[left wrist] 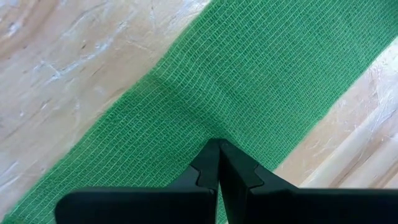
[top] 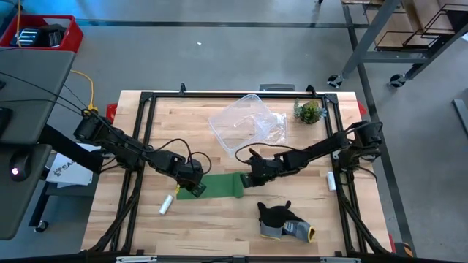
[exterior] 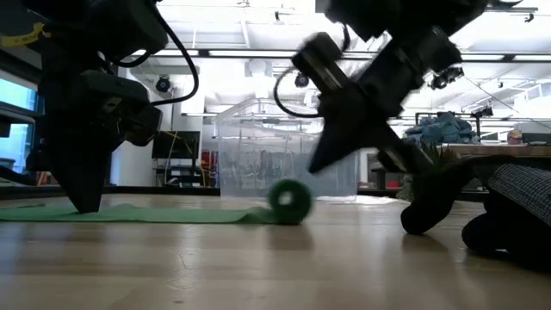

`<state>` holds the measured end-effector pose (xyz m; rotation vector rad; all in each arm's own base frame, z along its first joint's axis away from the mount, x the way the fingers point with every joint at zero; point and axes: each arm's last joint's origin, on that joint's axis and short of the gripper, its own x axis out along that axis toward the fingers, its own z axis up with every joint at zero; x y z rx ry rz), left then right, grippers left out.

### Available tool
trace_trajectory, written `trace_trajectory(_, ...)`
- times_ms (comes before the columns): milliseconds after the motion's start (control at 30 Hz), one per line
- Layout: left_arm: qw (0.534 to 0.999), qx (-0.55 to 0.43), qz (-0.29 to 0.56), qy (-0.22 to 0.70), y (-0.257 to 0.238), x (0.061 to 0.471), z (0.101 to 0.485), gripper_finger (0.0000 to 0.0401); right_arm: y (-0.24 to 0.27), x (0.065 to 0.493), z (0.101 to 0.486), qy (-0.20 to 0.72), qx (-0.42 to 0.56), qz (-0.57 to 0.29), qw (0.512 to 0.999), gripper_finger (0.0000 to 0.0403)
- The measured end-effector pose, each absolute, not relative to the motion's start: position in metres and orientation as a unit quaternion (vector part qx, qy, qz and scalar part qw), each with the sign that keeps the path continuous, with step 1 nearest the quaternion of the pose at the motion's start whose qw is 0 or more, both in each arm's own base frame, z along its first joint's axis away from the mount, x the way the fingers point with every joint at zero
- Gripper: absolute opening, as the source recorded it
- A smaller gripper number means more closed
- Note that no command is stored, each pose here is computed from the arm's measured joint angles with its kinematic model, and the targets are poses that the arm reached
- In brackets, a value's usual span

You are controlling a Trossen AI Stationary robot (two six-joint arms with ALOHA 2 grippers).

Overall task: Roll bandage
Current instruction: Roll the green bandage

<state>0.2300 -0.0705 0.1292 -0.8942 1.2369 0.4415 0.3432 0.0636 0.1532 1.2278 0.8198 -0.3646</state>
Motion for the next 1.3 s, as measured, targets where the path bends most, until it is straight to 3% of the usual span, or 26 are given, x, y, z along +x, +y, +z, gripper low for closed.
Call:
trace_trajectory(200, 0.701, -0.402, 0.198, 0.555, -0.071, 0.230, 0.129, 0.0001, 0.052, 0.363, 0.181, 0.353, 0.521, -0.137, 0.765, 0.0000)
trace_trajectory(433, 0.688, -0.406, 0.180, 0.573, -0.074, 0.228, 0.129, 0.0001, 0.045, 0.366, 0.194, 0.389, 0.484, -0.149, 0.769, 0.0000)
trace_trajectory(700, 0.684, -0.402, 0.166, 0.585, -0.082, 0.225, 0.129, 0.0001, 0.067, 0.347, 0.177, 0.467, 0.479, -0.171, 0.724, 0.0000)
trace_trajectory(1100, 0.690, -0.392, 0.159, 0.587, -0.083, 0.225, 0.129, 0.0001, 0.068, 0.377, 0.122, 0.423, 0.523, -0.202, 0.712, 0.0000)
trace_trajectory(1300, 0.691, -0.392, 0.159, 0.587, -0.083, 0.225, 0.129, 0.0001, 0.067, 0.387, 0.117, 0.421, 0.524, -0.203, 0.712, 0.0000)
